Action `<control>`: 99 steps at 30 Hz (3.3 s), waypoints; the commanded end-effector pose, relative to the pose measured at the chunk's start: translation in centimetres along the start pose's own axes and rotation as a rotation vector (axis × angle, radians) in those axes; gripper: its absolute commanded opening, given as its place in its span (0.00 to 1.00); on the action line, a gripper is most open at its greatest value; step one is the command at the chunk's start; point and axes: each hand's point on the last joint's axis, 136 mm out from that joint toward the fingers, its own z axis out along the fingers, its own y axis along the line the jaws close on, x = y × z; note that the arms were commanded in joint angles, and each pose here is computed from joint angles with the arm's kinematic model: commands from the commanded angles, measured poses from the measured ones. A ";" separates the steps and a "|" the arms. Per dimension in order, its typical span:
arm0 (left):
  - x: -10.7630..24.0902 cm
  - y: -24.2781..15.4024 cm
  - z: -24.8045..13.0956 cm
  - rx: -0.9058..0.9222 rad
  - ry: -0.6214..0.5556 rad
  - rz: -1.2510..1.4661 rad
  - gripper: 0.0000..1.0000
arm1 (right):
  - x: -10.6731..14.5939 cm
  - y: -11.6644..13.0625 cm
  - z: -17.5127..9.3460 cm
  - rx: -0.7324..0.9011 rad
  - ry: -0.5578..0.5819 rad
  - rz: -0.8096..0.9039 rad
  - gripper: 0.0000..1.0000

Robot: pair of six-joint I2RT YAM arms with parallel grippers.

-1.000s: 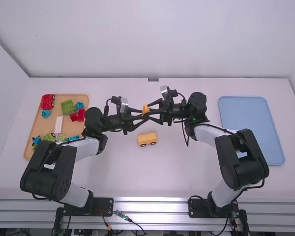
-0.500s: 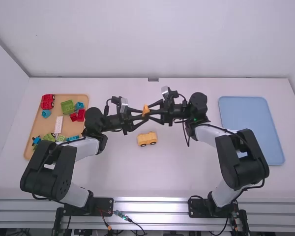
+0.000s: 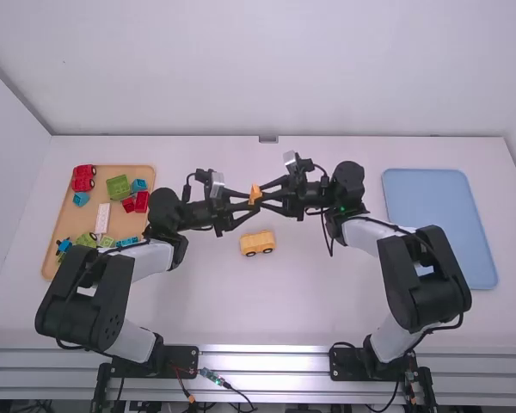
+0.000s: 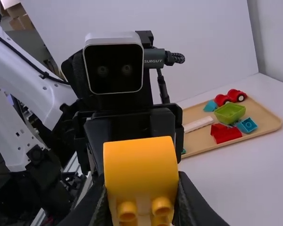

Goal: Assemble lego blocks to make yellow taxi

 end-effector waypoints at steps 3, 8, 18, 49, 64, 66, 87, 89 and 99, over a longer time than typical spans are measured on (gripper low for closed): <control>-1.0 0.3 0.3 -0.007 -0.017 0.033 0.02 | -0.5 0.9 -0.1 -0.016 0.002 -0.031 0.14; -1.0 0.4 0.2 -0.013 -0.020 0.034 0.45 | -0.5 1.2 0.3 -0.026 0.004 -0.034 0.05; -0.7 0.2 -0.4 0.018 0.004 0.075 0.99 | -1.1 0.3 -0.4 0.016 -0.016 -0.079 0.00; 5.9 9.8 -8.4 -0.407 0.731 0.223 0.99 | 9.8 -10.6 -14.2 0.990 1.056 0.170 0.00; 6.2 10.7 -9.4 -0.436 0.797 0.310 0.99 | 19.4 -8.3 -16.2 0.663 1.562 0.334 0.00; 6.2 10.7 -9.4 -0.438 0.796 0.307 0.99 | 19.7 -8.0 -15.9 0.595 1.591 0.296 0.00; 6.6 11.3 -10.2 -0.494 0.841 0.287 0.99 | 23.0 -9.7 -12.9 0.384 1.628 -0.123 0.00; 6.8 11.3 -10.4 -0.500 0.851 0.283 0.99 | 22.8 -10.4 -12.7 0.437 1.595 -0.125 0.00; 6.9 11.2 -10.4 -0.496 0.852 0.277 0.99 | 22.7 -9.1 -11.9 0.453 1.531 -0.243 0.00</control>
